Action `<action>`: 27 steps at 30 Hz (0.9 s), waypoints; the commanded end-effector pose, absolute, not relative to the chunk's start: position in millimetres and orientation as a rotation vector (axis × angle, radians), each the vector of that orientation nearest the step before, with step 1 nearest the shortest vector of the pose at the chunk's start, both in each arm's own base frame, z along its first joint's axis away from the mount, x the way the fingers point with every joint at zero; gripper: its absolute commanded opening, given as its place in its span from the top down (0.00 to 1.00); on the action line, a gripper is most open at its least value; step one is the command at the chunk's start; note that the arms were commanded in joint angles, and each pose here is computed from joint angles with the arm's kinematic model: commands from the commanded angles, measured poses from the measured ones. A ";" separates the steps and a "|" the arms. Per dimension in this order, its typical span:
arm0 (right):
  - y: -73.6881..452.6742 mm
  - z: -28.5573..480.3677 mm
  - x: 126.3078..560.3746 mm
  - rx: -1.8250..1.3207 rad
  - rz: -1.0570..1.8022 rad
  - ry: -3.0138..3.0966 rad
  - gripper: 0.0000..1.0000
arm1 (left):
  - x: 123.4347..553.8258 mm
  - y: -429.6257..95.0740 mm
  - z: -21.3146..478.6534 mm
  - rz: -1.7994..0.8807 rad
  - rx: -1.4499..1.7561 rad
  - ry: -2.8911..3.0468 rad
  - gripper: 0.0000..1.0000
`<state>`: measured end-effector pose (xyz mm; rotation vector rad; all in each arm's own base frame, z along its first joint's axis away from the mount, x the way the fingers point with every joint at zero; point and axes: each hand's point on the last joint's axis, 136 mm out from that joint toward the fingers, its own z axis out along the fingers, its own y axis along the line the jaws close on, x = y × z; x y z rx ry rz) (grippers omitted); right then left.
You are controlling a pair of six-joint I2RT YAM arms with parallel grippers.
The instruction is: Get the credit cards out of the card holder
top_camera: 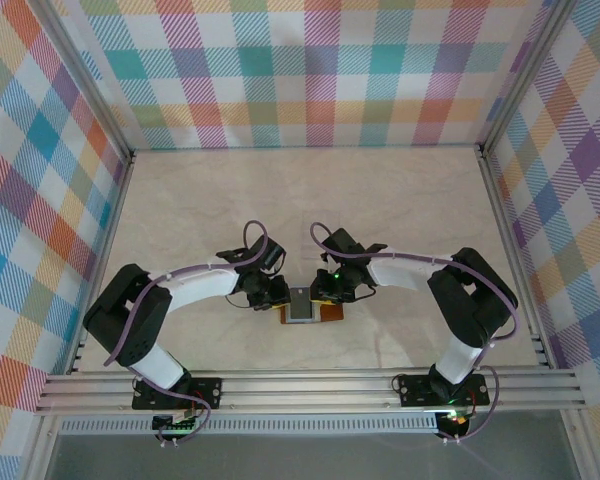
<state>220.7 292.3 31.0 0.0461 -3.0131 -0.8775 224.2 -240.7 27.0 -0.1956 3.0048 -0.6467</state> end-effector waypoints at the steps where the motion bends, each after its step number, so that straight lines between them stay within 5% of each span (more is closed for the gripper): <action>1: 293.8 30.8 218.5 0.068 -0.910 -2.992 0.77 | 218.4 -242.2 19.8 -0.658 -0.186 3.028 0.79; 17: 299.4 16.9 215.8 0.061 -0.927 -2.936 0.73 | 216.5 -235.8 15.4 -0.594 -0.172 3.051 0.79; 27: 295.3 14.4 213.3 0.048 -0.901 -2.937 0.72 | 224.8 -245.5 53.2 -0.718 -0.162 2.948 0.78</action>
